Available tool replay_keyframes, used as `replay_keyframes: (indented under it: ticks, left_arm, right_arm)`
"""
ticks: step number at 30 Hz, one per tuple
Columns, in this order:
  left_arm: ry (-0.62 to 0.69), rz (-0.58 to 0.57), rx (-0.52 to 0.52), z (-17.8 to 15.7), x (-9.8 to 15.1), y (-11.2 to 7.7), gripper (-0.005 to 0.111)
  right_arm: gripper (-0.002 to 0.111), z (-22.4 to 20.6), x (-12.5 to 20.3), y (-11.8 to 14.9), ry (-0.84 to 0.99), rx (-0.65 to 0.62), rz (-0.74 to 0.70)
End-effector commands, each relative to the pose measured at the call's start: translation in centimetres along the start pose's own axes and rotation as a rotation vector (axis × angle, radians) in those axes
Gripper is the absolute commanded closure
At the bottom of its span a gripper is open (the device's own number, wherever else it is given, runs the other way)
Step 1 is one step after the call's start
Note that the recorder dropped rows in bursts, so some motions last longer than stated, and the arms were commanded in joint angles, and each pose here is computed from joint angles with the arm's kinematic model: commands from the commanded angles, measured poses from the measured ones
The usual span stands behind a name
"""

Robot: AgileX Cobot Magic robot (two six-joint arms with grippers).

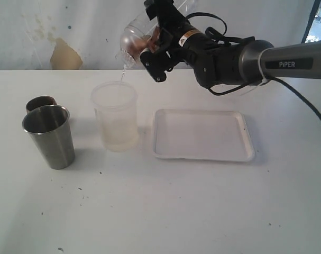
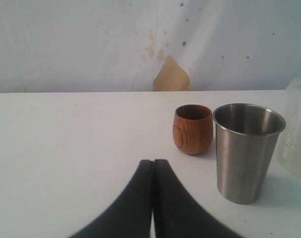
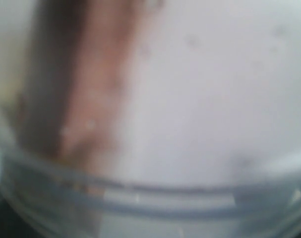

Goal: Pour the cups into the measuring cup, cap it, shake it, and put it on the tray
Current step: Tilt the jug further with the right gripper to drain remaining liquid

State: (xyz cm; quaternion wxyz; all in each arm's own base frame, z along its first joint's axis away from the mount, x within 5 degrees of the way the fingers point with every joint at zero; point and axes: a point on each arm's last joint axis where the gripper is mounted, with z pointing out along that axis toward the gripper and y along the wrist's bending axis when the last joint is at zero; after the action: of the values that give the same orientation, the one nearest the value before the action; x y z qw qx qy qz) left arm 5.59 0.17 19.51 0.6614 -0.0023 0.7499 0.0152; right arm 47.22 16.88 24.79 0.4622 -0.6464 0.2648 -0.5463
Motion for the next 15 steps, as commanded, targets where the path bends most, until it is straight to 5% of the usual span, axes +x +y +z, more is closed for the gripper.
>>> replay_keyframes:
  ticks: [1, 15]
  left_arm:
    - [-0.009, -0.009, 0.004, -0.01, 0.05, -0.03, 0.107]
    - [-0.009, -0.009, 0.004, -0.01, 0.05, -0.03, 0.107]
  right_arm:
    - [0.108, -0.18, 0.88, -1.90, 0.057, 0.104, -0.016]
    - [0.108, -0.28, 0.40, -2.63, 0.015, 0.185, -0.138]
